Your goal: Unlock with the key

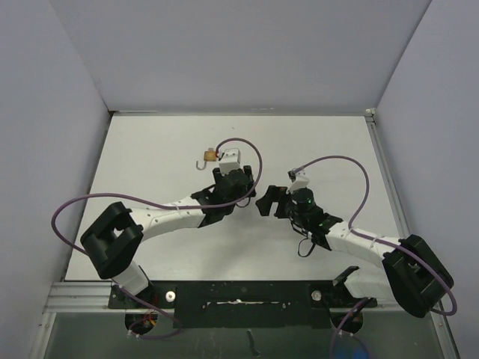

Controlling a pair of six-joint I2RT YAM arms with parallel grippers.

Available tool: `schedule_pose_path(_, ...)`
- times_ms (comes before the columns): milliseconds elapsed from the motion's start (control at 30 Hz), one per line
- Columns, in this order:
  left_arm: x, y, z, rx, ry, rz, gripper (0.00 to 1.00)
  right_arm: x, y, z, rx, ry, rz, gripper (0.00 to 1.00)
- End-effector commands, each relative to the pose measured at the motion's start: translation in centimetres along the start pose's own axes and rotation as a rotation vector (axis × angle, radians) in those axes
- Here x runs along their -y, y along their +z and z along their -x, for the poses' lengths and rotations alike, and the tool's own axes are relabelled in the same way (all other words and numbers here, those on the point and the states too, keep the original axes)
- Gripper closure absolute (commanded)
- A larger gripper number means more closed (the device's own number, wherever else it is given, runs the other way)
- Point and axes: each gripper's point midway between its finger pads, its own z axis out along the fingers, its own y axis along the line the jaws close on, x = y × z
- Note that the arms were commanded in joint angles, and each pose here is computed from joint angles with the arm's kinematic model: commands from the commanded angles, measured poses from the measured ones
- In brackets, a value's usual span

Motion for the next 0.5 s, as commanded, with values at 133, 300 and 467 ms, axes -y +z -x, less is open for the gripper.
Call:
schedule_pose_path(133, 4.4, 0.2, 5.1, 0.100, -0.128, -0.072, 1.00, -2.4, -0.1, 3.3, 0.171, -0.024, 0.038, 0.02)
schedule_pose_path(300, 5.1, 0.3, 5.0, 0.083, -0.139, -0.098, 1.00, -2.9, -0.2, 3.6, 0.190, -0.008, 0.066, 0.02)
schedule_pose_path(467, 5.8, -0.1, 5.2, 0.075, -0.163, -0.130, 1.00, -2.8, 0.2, 3.5, 0.195, -0.001, 0.063, 0.02)
